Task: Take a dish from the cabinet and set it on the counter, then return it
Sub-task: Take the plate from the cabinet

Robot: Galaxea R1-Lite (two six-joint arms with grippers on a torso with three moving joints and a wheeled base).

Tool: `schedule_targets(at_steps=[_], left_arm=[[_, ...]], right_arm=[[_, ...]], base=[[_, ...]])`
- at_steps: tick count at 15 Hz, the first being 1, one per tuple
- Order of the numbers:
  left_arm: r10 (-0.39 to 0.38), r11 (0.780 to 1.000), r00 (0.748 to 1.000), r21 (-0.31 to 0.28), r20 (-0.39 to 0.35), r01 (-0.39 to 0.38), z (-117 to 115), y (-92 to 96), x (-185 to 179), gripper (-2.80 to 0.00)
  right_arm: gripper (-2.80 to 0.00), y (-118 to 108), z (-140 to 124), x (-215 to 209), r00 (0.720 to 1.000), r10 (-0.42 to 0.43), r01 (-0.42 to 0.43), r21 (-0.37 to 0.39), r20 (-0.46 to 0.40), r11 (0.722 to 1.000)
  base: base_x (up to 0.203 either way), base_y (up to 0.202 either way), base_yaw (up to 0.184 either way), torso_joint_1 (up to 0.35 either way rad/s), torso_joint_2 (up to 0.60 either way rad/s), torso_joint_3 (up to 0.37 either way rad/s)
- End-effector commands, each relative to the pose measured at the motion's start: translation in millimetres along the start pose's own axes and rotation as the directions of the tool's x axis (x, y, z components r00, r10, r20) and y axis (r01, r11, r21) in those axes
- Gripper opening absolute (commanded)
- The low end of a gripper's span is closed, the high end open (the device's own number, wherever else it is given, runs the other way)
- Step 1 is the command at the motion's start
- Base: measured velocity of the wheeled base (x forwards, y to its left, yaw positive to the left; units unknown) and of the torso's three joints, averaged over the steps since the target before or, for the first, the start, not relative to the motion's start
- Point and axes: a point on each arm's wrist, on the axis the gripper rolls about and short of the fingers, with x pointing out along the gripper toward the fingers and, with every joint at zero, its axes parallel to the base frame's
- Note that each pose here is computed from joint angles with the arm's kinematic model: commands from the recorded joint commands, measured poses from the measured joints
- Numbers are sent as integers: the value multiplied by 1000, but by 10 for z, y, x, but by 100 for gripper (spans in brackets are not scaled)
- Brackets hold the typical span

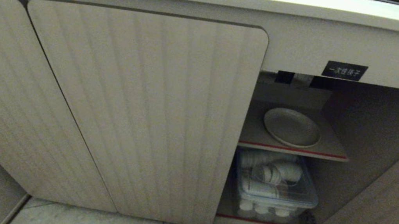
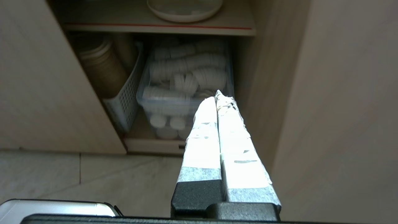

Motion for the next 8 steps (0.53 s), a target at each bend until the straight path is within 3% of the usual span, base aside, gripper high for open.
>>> schedule_targets(at_steps=[1,6,8], left_arm=[[0,1000,1000,0,0,0,0,0,0,-280],[0,1000,1000,0,0,0,0,0,0,-280],[0,1000,1000,0,0,0,0,0,0,-280]], right_arm=[[-280,0,3,1,1000,1,-1,-1,0,1000],[-280,0,1,1,1000,1,-1,-1,-1,1000],[-280,0,1,1,1000,1,-1,-1,-1,1000]], base=[[201,0,0,2,2,2],[194,0,2,3,4,2],[44,0,-2,3,0,1]])
